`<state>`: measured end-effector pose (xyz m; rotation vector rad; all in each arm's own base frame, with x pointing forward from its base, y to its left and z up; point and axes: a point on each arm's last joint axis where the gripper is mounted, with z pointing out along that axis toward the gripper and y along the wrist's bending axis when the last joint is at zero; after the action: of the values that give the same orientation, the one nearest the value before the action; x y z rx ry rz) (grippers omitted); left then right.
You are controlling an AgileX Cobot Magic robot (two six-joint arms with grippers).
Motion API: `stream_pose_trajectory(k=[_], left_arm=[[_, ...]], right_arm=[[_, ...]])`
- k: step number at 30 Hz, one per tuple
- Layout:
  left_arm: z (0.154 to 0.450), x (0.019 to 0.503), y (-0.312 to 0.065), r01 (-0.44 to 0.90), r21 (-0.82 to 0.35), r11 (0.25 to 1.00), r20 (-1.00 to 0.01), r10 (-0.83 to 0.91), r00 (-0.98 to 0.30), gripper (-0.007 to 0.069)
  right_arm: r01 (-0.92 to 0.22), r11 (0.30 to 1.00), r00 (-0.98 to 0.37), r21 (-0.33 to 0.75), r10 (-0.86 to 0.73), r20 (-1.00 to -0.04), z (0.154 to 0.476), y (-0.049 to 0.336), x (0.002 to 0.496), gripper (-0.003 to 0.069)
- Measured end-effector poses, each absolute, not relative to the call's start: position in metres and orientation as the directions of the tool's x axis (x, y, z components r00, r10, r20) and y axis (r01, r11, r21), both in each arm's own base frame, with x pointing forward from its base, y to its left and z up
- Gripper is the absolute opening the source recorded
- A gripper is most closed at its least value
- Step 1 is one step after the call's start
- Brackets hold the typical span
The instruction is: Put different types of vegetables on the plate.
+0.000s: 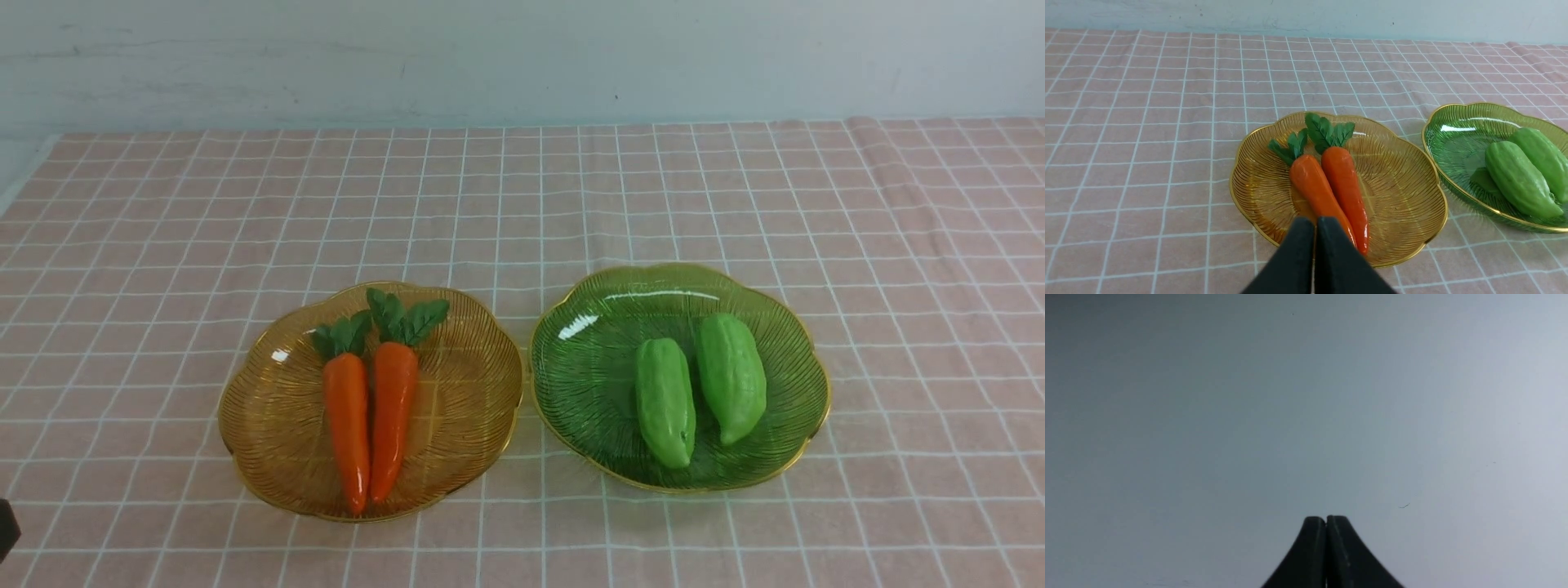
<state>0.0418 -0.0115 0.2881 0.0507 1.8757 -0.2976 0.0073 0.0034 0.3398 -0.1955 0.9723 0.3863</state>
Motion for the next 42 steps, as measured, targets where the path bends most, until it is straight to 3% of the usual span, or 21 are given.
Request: stream_pose_trajectory(k=[10,15,20,22,27,42], left_arm=[[0.287,0.042,-0.011,0.181,-0.174,0.968,-0.940,-0.108,-0.324,-0.0003],[0.277,0.045,-0.008,0.167,-0.083,0.983,-0.949,-0.027,-0.313,-0.0003],[0.245,0.049,-0.008,0.191,0.053,0.980,-0.970,0.096,-0.223,-0.0003],[0.218,0.051,-0.008,0.185,0.111,0.976,-0.968,0.149,-0.204,-0.0003],[0.176,0.053,-0.005,0.124,0.119,0.985,-0.958,0.147,-0.246,-0.0003],[0.170,0.052,-0.004,0.110,0.115,0.987,-0.945,0.143,-0.293,-0.0003]], right_arm=[[-0.404,0.915,0.502,0.010,0.231,-0.834,0.339,0.004,0.007,-0.0015],[-0.404,0.915,0.500,0.010,0.230,-0.835,0.339,0.004,0.008,-0.0015],[-0.404,0.915,0.499,0.010,0.230,-0.835,0.339,0.004,0.008,-0.0015],[-0.404,0.915,0.499,0.010,0.230,-0.835,0.339,0.004,0.008,-0.0015],[-0.404,0.915,0.499,0.010,0.230,-0.835,0.339,0.004,0.008,-0.0015],[-0.403,0.915,0.494,0.010,0.227,-0.839,0.339,0.004,0.008,-0.0015]])
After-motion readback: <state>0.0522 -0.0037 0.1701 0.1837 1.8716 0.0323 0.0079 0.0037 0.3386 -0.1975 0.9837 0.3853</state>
